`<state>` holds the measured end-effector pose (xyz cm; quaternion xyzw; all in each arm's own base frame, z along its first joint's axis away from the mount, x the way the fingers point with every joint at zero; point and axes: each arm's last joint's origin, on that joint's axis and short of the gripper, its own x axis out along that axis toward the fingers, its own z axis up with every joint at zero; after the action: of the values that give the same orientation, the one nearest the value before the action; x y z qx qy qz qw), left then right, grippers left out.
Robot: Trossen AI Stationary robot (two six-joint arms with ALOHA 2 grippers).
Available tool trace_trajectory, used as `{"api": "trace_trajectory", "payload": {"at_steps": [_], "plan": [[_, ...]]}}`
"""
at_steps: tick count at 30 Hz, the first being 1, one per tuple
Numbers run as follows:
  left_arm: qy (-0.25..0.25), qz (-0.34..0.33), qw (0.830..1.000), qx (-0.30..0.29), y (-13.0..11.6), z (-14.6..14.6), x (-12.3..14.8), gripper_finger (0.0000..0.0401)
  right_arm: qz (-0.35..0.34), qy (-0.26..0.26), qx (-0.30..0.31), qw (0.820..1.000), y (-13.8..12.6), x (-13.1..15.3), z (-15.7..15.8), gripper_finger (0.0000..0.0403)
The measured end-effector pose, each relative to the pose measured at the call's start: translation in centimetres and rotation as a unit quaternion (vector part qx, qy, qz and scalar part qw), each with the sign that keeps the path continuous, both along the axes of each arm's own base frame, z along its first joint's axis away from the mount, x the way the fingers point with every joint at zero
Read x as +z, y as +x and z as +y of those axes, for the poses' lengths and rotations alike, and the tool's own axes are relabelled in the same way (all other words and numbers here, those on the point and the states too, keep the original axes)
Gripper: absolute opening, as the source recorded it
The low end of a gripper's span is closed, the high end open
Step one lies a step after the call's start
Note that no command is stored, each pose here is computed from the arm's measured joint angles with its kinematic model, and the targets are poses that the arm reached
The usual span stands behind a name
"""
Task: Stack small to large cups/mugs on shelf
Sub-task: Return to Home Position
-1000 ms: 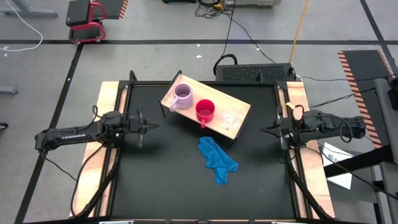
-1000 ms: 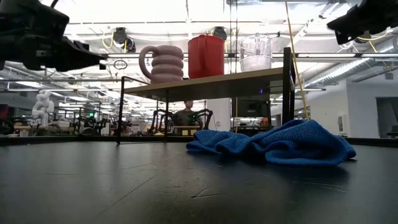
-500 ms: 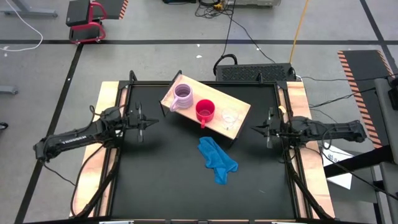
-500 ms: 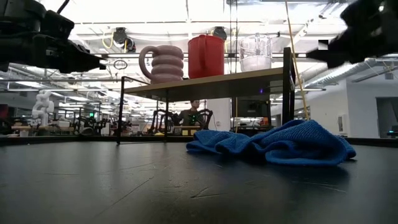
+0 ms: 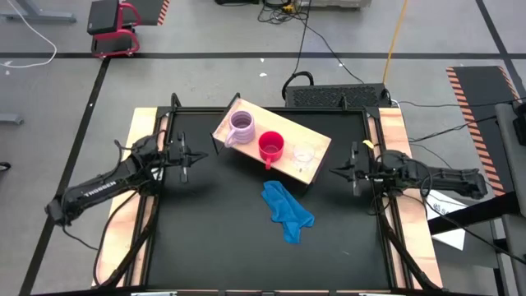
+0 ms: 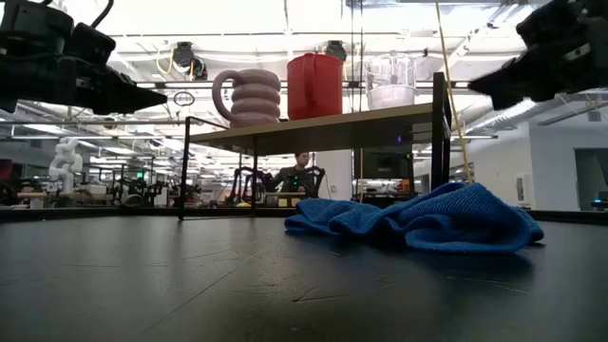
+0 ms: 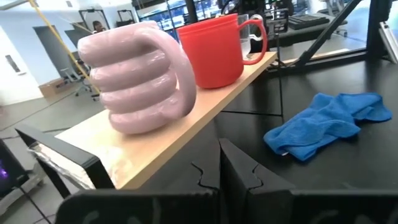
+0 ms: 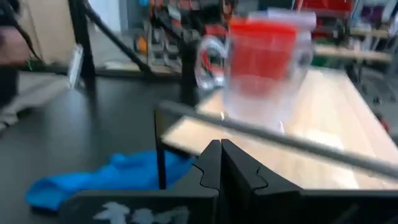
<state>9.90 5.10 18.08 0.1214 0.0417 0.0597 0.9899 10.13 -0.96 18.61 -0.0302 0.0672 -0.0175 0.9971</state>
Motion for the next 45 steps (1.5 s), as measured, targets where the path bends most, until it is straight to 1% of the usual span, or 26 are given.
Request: {"api": "trace_trajectory", "payload": {"at_steps": [3, 6, 9, 15, 18, 23, 25, 30, 35, 38, 41, 45], "plan": [[-0.003, 0.001, 1.000, -0.010, -0.1, 0.1, 0.0, 0.0003, -0.033, -0.013, 0.017, 0.999, 0.3, -0.6, 0.0, 0.0000], [-0.006, 0.001, 1.000, -0.018, -0.1, 0.1, -0.1, 0.0003, -0.045, -0.023, 0.030, 0.998, 0.5, -1.8, 0.1, 0.0000], [-0.009, 0.001, 1.000, -0.026, -0.1, 0.1, -0.1, 0.0003, -0.060, -0.025, 0.030, 0.997, 0.5, -1.7, 0.1, 0.0000], [-0.002, 0.005, 1.000, -0.027, -0.1, 0.1, -0.1, 0.0003, -0.059, -0.025, 0.032, 0.997, 0.5, -1.8, 0.1, 0.0000], [0.001, 0.012, 1.000, -0.028, -0.1, 0.1, -0.3, 0.0003, -0.058, -0.030, 0.043, 0.997, 0.5, -1.8, 0.2, 0.0000], [-0.002, 0.018, 0.999, -0.027, 0.1, 0.2, -2.2, 0.0003, -0.057, -0.040, 0.046, 0.997, 0.5, -1.8, 0.2, 0.0000], [-0.013, 0.022, 0.999, -0.025, 0.2, 0.3, -2.4, 0.0003, -0.057, -0.040, 0.046, 0.997, 0.5, -1.8, 0.2, 0.0000], [-0.050, 0.001, 0.998, -0.032, 0.5, 0.3, -2.0, 0.0003, -0.057, -0.034, 0.046, 0.997, 0.5, -1.8, 0.2, 0.0000], [-0.049, 0.003, 0.996, -0.068, 0.8, -0.5, -2.0, 0.0003, -0.057, -0.023, 0.045, 0.997, 0.5, -1.8, 0.2, 0.0000], [-0.056, 0.007, 0.995, -0.088, 1.1, -0.9, -1.4, 0.0003, -0.058, -0.018, 0.045, 0.997, 0.5, -1.8, 0.2, 0.0000], [-0.050, 0.017, 0.994, -0.098, 1.3, -1.3, -0.7, 0.0003, -0.059, -0.011, 0.045, 0.997, 0.5, -1.8, 0.2, 0.0000], [-0.023, 0.022, 0.995, -0.097, 1.6, -1.8, 0.1, 0.0003, -0.059, -0.011, 0.049, 0.997, 0.5, -1.8, 0.3, 0.0000]]}}
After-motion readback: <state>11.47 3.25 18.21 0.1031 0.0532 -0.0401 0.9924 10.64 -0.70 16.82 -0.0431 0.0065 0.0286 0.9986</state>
